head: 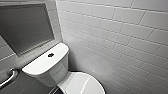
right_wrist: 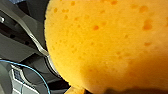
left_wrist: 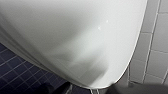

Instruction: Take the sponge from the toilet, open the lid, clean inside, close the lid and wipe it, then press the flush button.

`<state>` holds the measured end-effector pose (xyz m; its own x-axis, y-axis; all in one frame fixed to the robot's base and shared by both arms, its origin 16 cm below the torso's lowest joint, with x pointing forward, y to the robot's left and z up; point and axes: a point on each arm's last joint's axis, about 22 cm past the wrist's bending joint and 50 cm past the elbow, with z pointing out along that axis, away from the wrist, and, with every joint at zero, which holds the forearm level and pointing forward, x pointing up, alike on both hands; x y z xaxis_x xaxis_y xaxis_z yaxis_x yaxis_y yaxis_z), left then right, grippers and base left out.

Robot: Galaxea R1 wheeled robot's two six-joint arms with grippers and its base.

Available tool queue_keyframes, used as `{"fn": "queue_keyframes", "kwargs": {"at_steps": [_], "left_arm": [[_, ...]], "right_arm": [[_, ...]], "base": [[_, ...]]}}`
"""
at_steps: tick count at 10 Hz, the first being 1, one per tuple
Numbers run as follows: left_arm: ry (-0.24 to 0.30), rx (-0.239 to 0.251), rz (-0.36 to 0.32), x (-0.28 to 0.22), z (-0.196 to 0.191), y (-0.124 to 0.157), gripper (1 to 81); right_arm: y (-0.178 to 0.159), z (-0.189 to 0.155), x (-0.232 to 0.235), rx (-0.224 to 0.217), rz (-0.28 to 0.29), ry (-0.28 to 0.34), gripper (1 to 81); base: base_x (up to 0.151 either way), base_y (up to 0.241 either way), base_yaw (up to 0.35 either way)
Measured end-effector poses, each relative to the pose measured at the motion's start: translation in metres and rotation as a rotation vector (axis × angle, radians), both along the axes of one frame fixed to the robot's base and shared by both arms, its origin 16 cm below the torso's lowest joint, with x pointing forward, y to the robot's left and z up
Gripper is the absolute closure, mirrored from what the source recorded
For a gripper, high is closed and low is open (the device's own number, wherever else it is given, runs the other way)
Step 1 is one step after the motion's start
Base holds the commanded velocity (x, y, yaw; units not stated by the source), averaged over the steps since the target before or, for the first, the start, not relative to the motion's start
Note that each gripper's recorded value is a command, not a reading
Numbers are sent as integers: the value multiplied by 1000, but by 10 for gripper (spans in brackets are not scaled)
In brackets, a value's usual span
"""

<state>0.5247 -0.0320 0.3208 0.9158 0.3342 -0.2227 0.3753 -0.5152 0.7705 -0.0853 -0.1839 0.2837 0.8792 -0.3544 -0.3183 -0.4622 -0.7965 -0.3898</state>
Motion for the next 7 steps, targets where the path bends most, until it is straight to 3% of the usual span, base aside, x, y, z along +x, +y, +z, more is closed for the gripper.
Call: {"fn": "queue_keyframes", "kwargs": {"at_steps": [7], "left_arm": [[-35, -31, 18, -1, 20, 0, 10]], "right_arm": [[3, 1, 3, 3, -10, -9, 811]], "base": [[0, 0, 0]]}}
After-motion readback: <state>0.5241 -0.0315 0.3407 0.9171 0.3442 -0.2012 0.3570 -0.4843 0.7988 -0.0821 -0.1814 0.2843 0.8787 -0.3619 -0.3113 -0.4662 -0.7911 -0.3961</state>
